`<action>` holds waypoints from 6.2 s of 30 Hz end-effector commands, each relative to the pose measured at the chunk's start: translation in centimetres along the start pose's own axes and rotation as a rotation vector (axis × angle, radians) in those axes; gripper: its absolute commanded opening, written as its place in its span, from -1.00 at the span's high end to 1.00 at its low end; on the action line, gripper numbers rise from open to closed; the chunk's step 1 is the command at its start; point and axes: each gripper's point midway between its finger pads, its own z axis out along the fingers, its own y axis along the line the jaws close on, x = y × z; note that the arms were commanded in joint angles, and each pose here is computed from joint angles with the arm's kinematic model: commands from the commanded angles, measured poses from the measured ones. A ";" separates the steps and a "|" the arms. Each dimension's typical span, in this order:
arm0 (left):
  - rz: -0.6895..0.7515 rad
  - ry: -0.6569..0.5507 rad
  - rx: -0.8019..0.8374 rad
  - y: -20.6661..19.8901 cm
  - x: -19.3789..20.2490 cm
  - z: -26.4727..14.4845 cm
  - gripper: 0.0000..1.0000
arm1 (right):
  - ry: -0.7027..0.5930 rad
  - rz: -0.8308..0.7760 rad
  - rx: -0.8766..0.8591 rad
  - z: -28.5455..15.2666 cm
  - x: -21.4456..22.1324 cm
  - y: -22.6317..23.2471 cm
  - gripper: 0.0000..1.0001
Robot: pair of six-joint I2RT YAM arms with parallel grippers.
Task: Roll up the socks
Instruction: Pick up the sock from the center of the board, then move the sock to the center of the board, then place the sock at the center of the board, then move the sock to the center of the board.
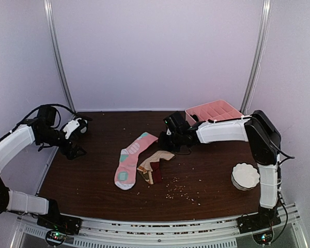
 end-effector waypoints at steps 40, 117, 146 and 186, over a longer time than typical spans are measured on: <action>0.109 0.163 0.145 -3.8 -1.3 4.6 -0.96 | -0.024 -0.544 0.036 -13.7 1.9 4.9 1.00; 0.408 0.586 -0.159 -0.1 -1.0 19.3 -0.95 | -0.179 -0.672 0.219 -21.7 -4.3 -2.9 1.00; 0.337 0.165 0.149 -5.7 -3.2 5.6 -0.96 | 0.345 -1.016 -0.172 -7.3 23.4 9.9 0.62; 0.896 0.141 0.612 -28.1 -1.4 12.7 -0.32 | 0.205 -0.451 0.192 0.4 3.9 -7.1 0.87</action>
